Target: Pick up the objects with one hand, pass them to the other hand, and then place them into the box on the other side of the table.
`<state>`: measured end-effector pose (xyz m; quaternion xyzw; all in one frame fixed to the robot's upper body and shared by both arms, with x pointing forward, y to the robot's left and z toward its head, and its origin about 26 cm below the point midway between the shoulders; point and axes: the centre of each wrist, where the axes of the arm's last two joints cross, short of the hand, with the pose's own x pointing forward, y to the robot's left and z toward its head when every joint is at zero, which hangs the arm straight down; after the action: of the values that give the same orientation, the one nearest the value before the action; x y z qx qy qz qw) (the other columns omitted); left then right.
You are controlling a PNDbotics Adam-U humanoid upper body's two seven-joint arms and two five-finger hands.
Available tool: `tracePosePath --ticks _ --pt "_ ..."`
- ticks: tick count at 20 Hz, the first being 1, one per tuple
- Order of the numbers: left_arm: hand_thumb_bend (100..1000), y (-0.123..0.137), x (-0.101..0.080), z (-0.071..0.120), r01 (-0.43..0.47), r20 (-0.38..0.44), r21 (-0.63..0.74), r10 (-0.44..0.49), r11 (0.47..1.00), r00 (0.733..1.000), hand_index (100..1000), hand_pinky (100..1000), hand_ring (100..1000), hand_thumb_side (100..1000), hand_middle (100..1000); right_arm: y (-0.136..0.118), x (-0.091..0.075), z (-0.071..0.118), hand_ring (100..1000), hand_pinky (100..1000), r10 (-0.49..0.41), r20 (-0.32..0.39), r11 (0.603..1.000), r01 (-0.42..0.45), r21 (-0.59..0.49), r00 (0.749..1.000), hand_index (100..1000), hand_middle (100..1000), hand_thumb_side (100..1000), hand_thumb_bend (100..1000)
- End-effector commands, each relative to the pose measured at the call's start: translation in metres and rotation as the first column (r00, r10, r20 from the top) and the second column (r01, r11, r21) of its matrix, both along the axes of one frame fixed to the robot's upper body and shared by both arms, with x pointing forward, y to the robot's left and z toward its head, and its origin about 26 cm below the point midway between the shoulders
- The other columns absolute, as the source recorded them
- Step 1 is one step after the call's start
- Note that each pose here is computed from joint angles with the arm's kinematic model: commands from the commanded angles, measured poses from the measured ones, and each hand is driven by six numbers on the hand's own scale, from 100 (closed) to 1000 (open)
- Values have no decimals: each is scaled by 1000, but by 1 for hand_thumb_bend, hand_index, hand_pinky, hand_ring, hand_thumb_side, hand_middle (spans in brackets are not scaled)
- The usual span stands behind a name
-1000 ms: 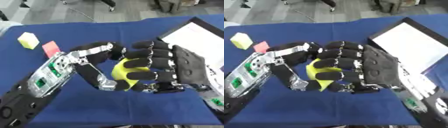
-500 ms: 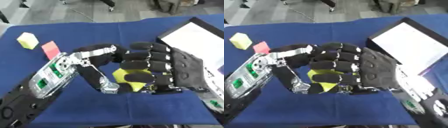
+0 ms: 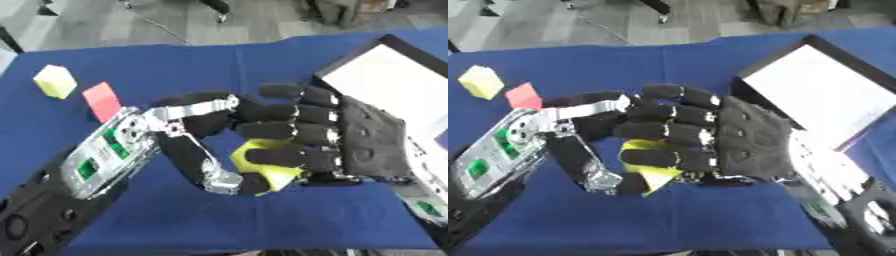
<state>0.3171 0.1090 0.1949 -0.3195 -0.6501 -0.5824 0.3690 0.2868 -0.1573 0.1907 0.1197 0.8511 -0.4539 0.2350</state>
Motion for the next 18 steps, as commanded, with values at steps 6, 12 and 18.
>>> tracePosePath --ticks 6,12,18 --pt "100 -3 -6 13 33 34 -11 -33 999 999 539 776 576 278 549 -1 -1 5 706 770 74 -37 993 -70 94 997 615 548 100 131" --pt "100 0 -4 11 43 40 -7 -42 999 998 586 788 600 353 586 -2 -1 4 604 725 126 -85 981 -111 159 988 362 367 100 100" --pt "100 7 4 6 49 59 10 -50 999 997 669 802 631 532 633 -4 -1 4 592 732 145 -114 978 -125 169 983 301 301 100 100"
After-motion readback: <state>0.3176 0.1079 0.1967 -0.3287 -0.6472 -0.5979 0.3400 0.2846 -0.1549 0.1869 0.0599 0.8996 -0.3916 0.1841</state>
